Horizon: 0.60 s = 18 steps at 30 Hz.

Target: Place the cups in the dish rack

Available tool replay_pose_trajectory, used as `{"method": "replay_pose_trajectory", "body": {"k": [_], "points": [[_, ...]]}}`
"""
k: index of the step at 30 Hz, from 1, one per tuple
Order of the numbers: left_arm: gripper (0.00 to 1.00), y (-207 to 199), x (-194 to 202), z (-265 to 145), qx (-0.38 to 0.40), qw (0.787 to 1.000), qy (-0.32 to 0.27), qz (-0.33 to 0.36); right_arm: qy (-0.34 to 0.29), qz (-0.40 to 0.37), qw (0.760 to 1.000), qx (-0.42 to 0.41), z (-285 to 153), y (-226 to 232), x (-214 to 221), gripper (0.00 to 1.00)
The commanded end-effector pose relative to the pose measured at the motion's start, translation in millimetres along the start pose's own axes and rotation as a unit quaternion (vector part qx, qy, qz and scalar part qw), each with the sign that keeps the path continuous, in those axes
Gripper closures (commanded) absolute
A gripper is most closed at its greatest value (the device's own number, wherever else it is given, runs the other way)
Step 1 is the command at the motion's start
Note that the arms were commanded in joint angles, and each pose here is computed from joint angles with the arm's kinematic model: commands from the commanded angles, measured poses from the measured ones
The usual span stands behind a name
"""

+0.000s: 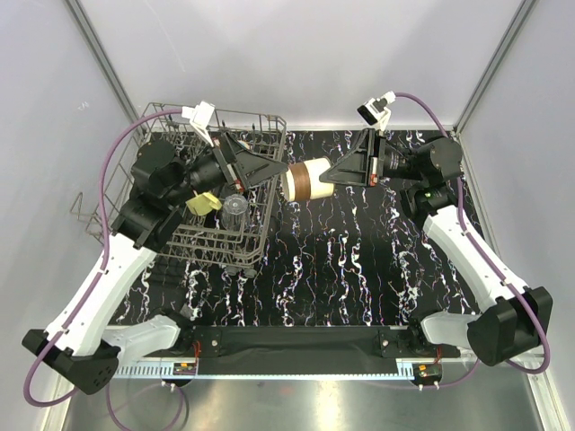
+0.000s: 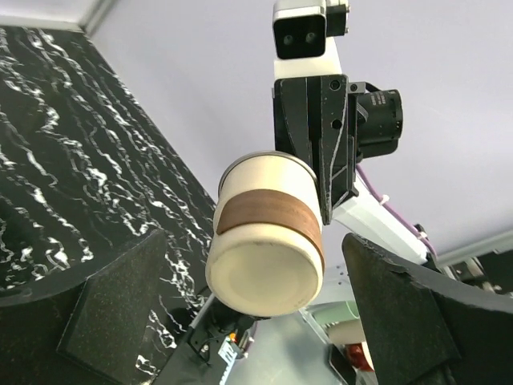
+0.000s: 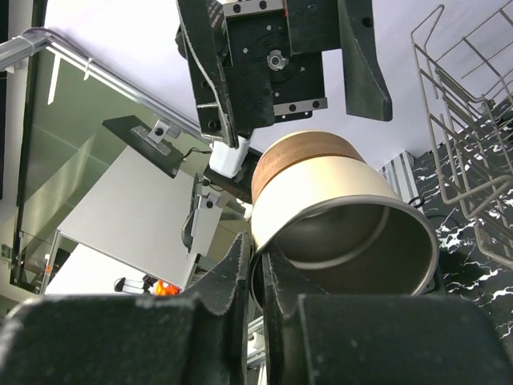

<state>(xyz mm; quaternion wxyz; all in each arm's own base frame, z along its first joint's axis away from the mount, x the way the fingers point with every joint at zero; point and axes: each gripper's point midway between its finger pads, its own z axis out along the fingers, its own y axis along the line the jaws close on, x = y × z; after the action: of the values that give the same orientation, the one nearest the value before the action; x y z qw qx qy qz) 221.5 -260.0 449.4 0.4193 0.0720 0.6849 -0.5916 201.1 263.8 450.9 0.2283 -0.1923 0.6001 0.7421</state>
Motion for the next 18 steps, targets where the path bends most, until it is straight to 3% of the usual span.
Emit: {"method": "replay_pose_trajectory", "body": {"k": [1, 18], "points": [[0.01, -27.6, -1.9, -1.9, 0.064, 0.998, 0.006, 0.018, 0.011, -0.057, 0.998, -0.03, 2.6, 27.5, -1.2, 1.0], [0.02, -35.4, 25.2, 13.0, 0.062, 0.998, 0.031, -0.007, -0.016, -0.067, 0.997, -0.038, 5.0, 31.0, -12.1, 1.0]]}}
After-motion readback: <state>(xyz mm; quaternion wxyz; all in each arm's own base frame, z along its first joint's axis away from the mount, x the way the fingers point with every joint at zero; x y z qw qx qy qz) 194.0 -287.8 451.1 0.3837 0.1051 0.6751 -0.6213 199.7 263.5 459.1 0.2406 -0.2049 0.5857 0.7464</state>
